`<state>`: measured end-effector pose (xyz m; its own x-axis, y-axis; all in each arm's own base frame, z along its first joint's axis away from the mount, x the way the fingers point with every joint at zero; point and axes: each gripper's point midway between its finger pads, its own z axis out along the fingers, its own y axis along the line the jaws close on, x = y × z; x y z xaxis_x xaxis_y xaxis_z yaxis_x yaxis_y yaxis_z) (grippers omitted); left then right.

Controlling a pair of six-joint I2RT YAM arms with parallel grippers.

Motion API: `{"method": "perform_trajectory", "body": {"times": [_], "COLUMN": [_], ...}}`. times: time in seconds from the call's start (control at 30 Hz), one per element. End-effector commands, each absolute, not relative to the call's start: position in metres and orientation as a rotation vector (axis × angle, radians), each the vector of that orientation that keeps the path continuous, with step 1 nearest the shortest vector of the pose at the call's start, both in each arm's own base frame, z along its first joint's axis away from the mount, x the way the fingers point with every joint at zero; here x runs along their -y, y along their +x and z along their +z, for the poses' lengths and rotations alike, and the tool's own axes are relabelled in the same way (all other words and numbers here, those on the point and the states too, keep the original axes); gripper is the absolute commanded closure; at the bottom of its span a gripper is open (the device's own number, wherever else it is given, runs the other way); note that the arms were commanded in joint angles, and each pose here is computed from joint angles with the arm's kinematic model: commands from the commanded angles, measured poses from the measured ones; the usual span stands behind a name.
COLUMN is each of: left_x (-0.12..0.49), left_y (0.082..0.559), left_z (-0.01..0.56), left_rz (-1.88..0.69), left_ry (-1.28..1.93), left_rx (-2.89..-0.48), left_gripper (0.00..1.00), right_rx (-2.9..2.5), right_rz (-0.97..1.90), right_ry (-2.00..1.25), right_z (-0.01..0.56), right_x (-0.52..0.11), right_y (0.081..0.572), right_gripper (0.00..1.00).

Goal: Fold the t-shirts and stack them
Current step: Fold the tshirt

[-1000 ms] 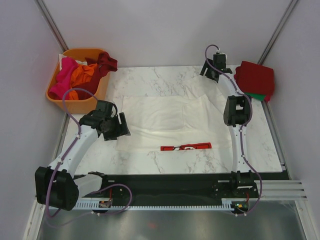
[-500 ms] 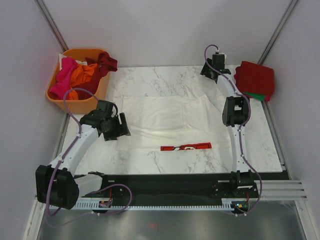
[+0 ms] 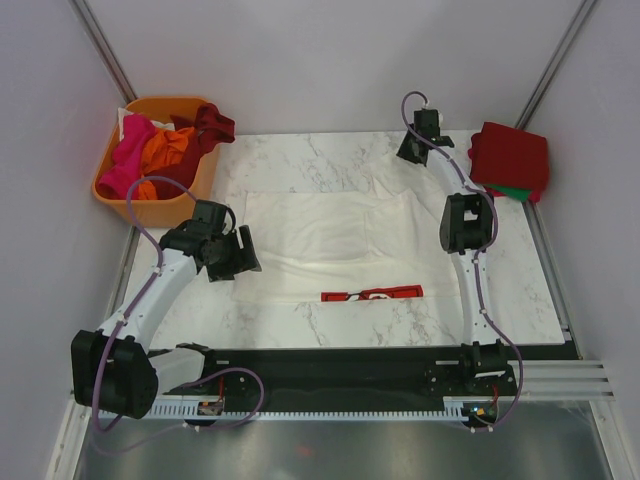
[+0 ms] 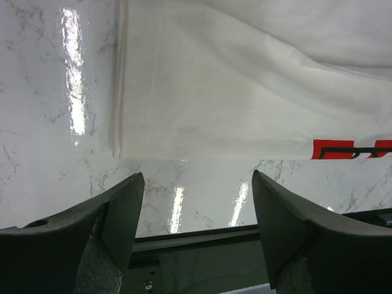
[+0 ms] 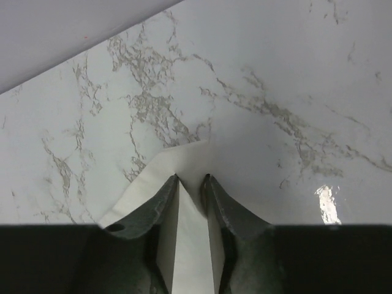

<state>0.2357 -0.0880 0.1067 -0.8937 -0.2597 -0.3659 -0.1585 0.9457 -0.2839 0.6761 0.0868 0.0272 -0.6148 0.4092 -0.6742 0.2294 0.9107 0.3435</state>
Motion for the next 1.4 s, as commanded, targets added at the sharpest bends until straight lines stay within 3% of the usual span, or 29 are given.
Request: {"method": "perform_trajectory", "body": {"times": [0.0,0.1,0.13,0.33,0.37,0.6,0.67,0.8,1.0,1.37], "left_x": [0.089,0.088,0.088,0.086,0.087,0.075,0.08,0.086,0.089,0.063], "left_y": [0.243,0.242,0.243,0.258,0.264,0.362,0.387,0.446,0.497,0.523], "left_z": [0.115,0.115,0.116,0.119,0.116,0.149,0.132,0.125,0.102,0.081], "left_rz": [-0.356,-0.352,-0.349,-0.338,-0.333,-0.127,-0.111,-0.078,-0.046,0.03], "left_ry": [-0.273,-0.274,-0.275,-0.292,-0.298,-0.328,-0.319,-0.269,-0.198,-0.183], "left_rx": [-2.641,-2.64,-2.636,-2.613,-2.623,-2.522,-2.568,-2.554,-2.557,-2.565], "left_gripper": [0.22,0.21,0.21,0.19,0.19,0.22,0.23,0.27,0.28,0.28], "right_rx": [-2.524,-2.519,-2.514,-2.472,-2.425,-2.342,-2.343,-2.341,-2.345,-2.353], "right_rz": [0.227,0.201,0.196,0.189,0.199,0.217,0.246,0.312,0.376,0.399], "right_ry": [0.492,0.479,0.475,0.357,0.34,0.257,0.249,0.216,0.178,0.145], "right_z": [-0.039,-0.034,-0.032,0.012,0.041,0.124,0.136,0.152,0.166,0.164], "right_x": [-0.1,-0.097,-0.096,-0.094,-0.094,-0.097,-0.102,-0.119,-0.133,-0.134], "right_y": [0.619,0.618,0.619,0.621,0.625,0.599,0.584,0.556,0.52,0.47], "right_gripper": [0.71,0.89,1.0,1.0,1.0,1.0,1.0,1.0,1.0,1.0]}}
